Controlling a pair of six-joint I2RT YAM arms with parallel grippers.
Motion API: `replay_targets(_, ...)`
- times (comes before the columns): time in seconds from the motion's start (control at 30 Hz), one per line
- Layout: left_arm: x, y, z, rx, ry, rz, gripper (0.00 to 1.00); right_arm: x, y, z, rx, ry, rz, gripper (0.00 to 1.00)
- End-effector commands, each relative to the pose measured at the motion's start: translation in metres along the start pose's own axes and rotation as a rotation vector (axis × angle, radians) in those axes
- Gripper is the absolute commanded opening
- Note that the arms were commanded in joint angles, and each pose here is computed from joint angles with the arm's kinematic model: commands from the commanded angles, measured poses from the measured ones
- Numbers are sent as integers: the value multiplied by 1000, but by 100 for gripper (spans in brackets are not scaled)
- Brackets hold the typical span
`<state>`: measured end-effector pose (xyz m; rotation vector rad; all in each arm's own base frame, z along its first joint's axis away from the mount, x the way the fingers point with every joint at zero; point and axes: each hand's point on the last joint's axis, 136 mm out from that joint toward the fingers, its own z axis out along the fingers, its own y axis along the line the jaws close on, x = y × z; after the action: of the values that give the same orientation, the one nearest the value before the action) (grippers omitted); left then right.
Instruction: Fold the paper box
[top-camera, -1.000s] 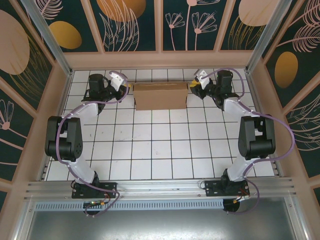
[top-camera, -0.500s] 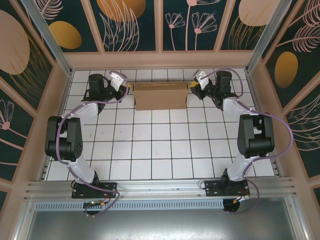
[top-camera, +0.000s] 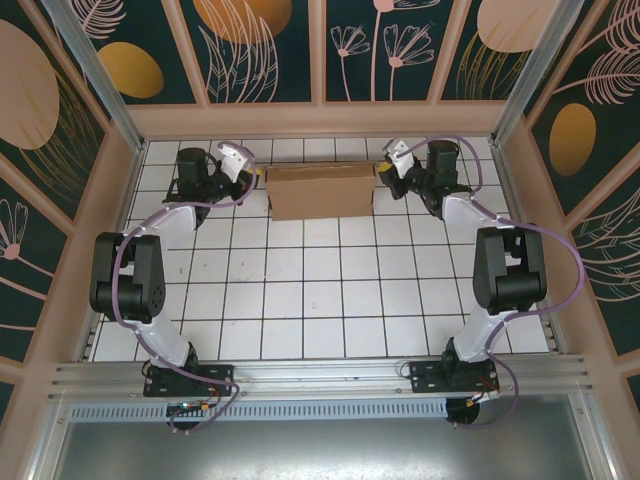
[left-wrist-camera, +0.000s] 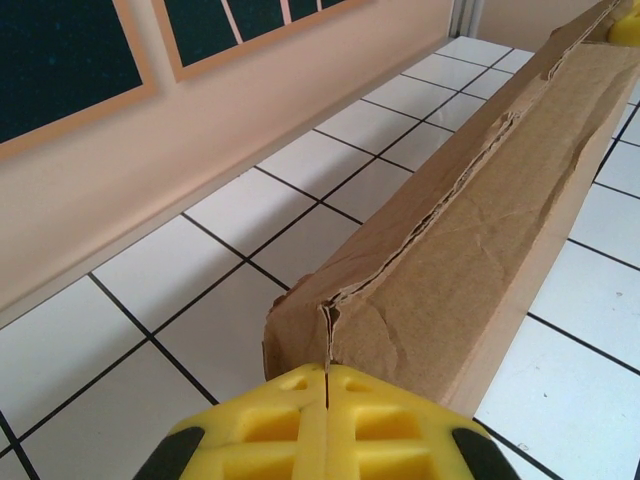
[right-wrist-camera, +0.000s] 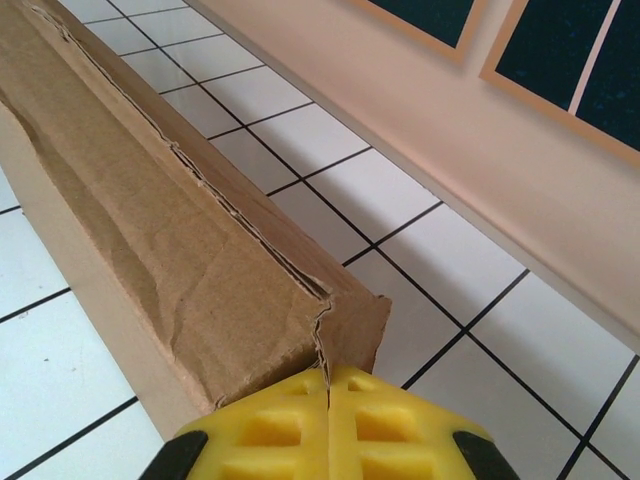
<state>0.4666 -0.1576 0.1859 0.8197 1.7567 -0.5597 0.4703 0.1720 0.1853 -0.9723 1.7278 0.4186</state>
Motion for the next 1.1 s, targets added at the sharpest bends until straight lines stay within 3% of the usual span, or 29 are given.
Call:
replay_targets(0.0,-4,-7,1,10,-7,-29,0,-22,4,0,9,-25,4,0)
replay_targets(0.57,-3,-25,7,-71,72,-651,0,-34,11,-19,209,45,413,0)
replay_targets(0.8,-12,-35,2,-67,45,-739,0,-38,14,-20,237,-1,492,0)
replay_targets(1.07,-14,-37,0,-72,91,-786,0,-43,5,-30,301,1,560,0)
